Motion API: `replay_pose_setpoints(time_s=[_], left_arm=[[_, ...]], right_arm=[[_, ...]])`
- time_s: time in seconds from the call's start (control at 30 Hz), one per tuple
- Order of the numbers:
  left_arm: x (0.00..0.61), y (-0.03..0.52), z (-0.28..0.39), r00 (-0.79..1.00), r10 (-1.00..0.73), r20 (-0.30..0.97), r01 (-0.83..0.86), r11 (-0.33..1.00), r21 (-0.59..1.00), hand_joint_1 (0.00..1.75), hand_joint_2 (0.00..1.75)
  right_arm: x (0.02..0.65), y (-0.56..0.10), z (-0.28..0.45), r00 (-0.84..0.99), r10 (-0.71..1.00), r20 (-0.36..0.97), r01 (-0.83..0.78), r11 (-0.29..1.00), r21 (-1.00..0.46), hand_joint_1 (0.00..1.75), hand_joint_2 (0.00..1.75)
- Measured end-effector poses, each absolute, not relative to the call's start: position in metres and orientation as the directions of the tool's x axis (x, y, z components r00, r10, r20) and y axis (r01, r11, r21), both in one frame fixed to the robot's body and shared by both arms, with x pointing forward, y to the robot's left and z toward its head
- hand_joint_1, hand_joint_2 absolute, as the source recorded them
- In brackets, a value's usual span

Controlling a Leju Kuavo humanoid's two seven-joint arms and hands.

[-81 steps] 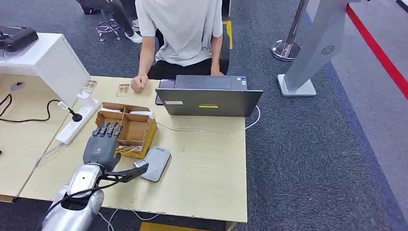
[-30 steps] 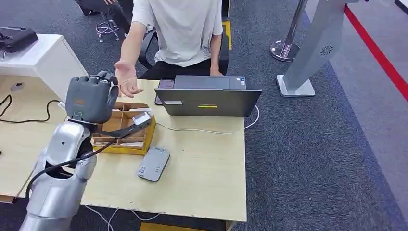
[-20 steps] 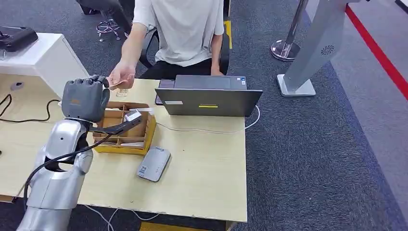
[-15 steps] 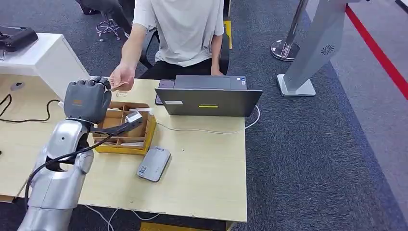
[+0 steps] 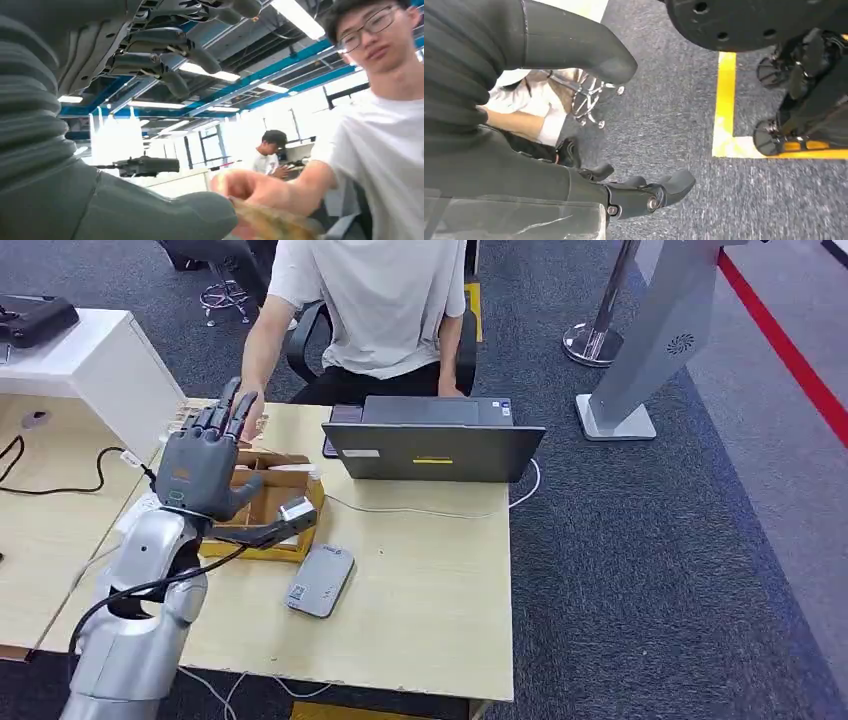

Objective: Pass the card to the sensor for recognition and then transmit it.

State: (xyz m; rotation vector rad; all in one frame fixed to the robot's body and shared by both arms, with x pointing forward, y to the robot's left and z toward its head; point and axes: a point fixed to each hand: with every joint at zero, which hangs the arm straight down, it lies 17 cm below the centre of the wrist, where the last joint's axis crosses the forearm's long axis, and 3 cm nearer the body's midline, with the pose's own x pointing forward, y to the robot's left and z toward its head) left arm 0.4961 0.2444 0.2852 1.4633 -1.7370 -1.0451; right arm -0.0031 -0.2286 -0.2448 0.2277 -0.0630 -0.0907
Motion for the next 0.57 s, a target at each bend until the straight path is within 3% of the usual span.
replay_pose_setpoints(time_s=[0.13, 0.37, 0.5, 0.57], left_arm=[[0.469, 0.227, 0.284, -0.257, -0.966, 0.010, -0.495, 0.140, 0.858, 0.00, 1.75], [0.409, 0.259, 0.272, -0.404, -0.895, 0.188, -0.468, 0.378, 0.799, 0.00, 1.75], [0.373, 0.365, 0.266, -0.429, -0.727, 0.535, -0.394, 0.684, 0.613, 0.00, 1.75], [0.350, 0.422, 0.275, -0.441, -0.693, 0.570, -0.412, 0.721, 0.558, 0.00, 1.75]], right_arm=[[-0.001, -0.227, -0.246, 0.991, -0.125, 0.055, 0.109, 0.968, 0.225, 0.00, 1.75], [-0.009, -0.224, -0.245, 0.986, -0.156, 0.052, 0.140, 0.961, 0.239, 0.00, 1.75], [-0.018, -0.221, -0.243, 0.982, -0.181, 0.045, 0.164, 0.952, 0.258, 0.00, 1.75], [-0.024, -0.221, -0.242, 0.982, -0.184, 0.038, 0.167, 0.951, 0.262, 0.00, 1.75]])
